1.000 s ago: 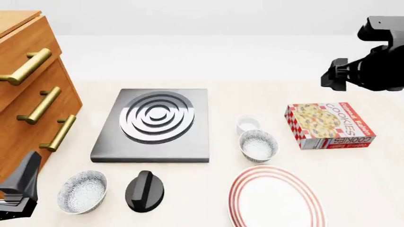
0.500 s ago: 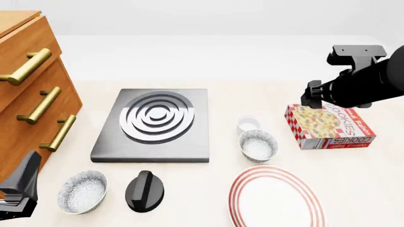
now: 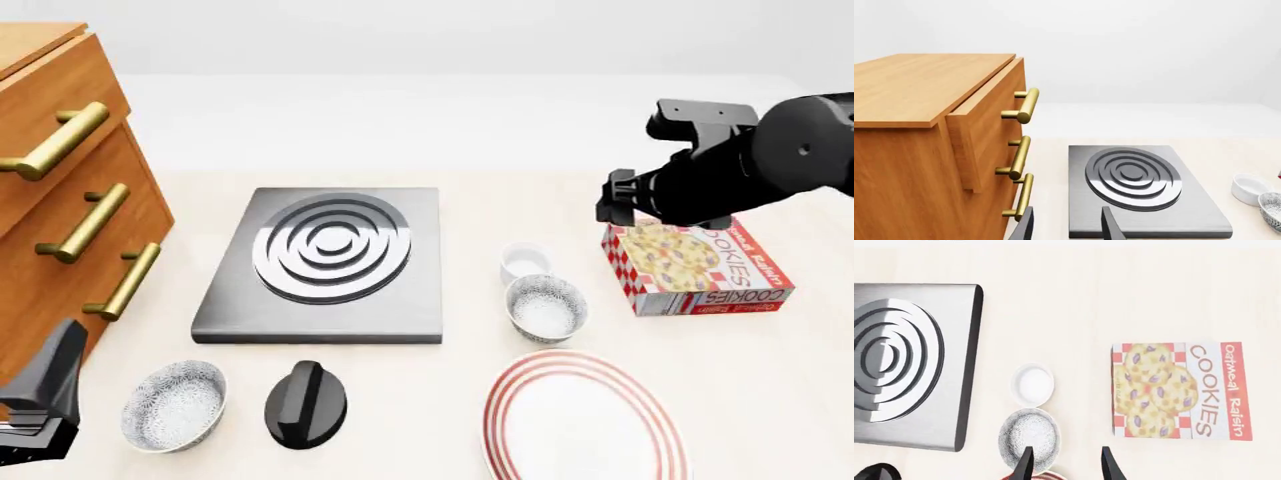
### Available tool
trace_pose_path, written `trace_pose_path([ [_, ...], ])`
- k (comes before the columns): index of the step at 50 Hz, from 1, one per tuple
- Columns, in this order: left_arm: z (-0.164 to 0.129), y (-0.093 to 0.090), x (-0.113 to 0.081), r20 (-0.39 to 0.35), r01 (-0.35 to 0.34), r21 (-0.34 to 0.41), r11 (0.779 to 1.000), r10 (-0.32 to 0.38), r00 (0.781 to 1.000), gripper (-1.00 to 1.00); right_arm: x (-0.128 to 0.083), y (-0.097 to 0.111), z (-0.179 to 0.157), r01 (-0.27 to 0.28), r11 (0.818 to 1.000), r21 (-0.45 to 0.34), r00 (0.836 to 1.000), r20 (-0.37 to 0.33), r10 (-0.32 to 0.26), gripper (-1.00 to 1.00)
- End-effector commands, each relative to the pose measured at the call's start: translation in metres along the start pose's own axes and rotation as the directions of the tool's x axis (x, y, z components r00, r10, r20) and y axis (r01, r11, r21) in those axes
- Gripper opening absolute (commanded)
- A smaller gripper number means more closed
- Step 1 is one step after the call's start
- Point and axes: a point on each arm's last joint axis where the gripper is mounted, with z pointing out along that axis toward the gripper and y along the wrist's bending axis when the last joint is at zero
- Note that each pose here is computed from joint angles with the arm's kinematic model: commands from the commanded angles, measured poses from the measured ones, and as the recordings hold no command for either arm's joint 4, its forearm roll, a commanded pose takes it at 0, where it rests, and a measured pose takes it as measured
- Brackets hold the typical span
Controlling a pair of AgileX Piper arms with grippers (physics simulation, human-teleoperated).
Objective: Pick the akita bowl between the plate and the ramekin and place it on the plate.
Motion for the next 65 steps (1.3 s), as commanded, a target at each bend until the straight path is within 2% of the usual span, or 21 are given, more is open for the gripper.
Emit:
trace_pose_path([
  [1,0.000,0.000,0.000,0.000,0.001,0.000,1.000,-0.001,1.000,1.00,-0.003,0.010,0.015,-0.025,1.000,-0.017,1.000,-0.009,0.025,1.00],
  [12,0.000,0.000,0.000,0.000,0.000,0.000,1.000,0.000,1.000,1.00,0.004,0.013,0.034,-0.035,0.999,-0.019,0.999,-0.038,0.034,1.00],
  [26,0.000,0.000,0.000,0.000,0.000,0.000,1.000,0.000,1.000,1.00,0.020,0.004,0.060,-0.035,0.999,0.002,0.996,-0.078,0.035,1.00],
  [35,0.000,0.000,0.000,0.000,0.000,0.000,1.000,0.000,1.000,1.00,0.022,0.002,0.067,-0.042,0.999,0.009,0.995,-0.088,0.042,1.00],
  [39,0.000,0.000,0.000,0.000,0.000,0.000,1.000,0.000,1.000,1.00,0.026,0.004,0.079,-0.046,0.999,0.009,0.993,-0.108,0.047,1.00],
  [41,0.000,0.000,0.000,0.000,0.000,0.000,1.000,0.000,1.000,1.00,0.031,0.012,0.087,-0.045,0.999,0.000,0.990,-0.131,0.045,1.00],
  [47,0.000,0.000,0.000,0.000,0.000,0.000,1.000,0.000,1.000,1.00,0.036,0.010,0.094,-0.045,0.999,0.004,0.989,-0.141,0.045,1.00],
  [51,0.000,0.000,0.000,0.000,0.000,0.000,1.000,0.000,1.000,1.00,0.043,0.017,0.103,-0.045,0.999,-0.004,0.986,-0.161,0.044,1.00],
  [65,0.000,0.000,0.000,0.000,0.000,0.000,1.000,0.000,1.000,1.00,0.049,0.016,0.102,-0.038,0.999,-0.004,0.985,-0.166,0.037,1.00],
])
